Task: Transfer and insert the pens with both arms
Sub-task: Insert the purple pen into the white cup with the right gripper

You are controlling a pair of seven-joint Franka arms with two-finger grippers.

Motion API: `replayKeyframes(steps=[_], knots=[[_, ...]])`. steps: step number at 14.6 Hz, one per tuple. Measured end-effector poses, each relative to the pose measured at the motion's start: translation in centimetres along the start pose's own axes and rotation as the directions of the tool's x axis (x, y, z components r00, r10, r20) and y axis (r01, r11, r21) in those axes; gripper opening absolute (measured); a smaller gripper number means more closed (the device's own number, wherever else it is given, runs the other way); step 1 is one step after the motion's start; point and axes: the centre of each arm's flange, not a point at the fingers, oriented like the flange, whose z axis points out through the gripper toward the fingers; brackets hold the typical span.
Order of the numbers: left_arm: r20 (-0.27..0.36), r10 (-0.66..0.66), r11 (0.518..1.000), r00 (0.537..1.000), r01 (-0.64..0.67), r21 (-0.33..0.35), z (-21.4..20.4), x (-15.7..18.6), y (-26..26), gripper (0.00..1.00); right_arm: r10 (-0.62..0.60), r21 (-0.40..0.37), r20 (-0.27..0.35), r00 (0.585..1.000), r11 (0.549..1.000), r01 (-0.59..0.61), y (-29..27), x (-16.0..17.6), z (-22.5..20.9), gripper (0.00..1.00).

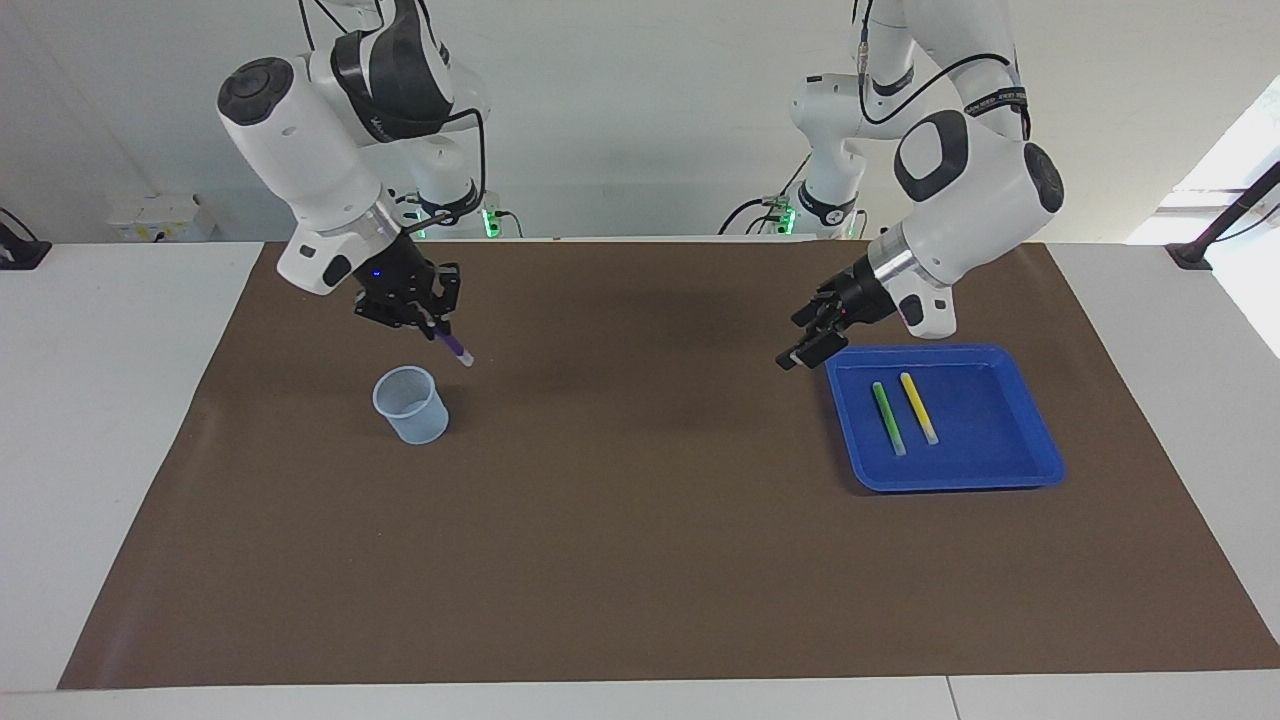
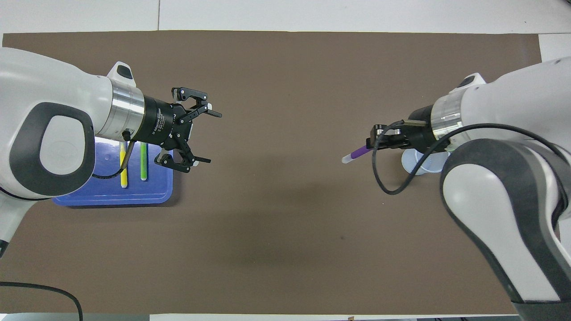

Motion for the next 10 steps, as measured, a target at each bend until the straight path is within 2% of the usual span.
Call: replayKeyframes(steps=[1,3,5,7,8,10], knots=[[-0.025,0.075,0.997,0.997,-0.074,0.008,-0.8,1.9,-1.1,1.0,-0.039,-0.042,0.011,0.999,0.998,0.039,0.9,-0.2,0.0,0.19],[-0.066,0.225,0.974,0.972,-0.223,0.037,-2.4,6.2,-4.0,1.0,-0.066,-0.073,0.021,0.998,0.995,0.067,2.7,-0.5,0.2,0.19],[-0.097,0.382,0.921,0.919,-0.37,0.126,-3.2,9.1,-6.5,1.0,-0.059,-0.073,0.025,0.998,0.995,0.061,4.3,-0.7,1.4,0.19],[-0.112,0.531,0.836,0.84,-0.498,0.231,-2.8,11.0,-7.5,1.0,-0.055,-0.077,0.013,0.998,0.995,0.056,4.7,-0.7,3.2,0.19],[-0.106,0.608,0.777,0.787,-0.563,0.281,-2.2,11.9,-7.8,1.0,-0.048,-0.079,0.008,0.999,0.996,0.049,4.6,-0.6,4.2,0.19],[-0.083,0.716,0.676,0.693,-0.659,0.331,-0.8,14.0,-9.0,1.0,-0.013,-0.075,0.005,1.0,0.997,0.014,4.2,-0.4,5.3,0.19]])
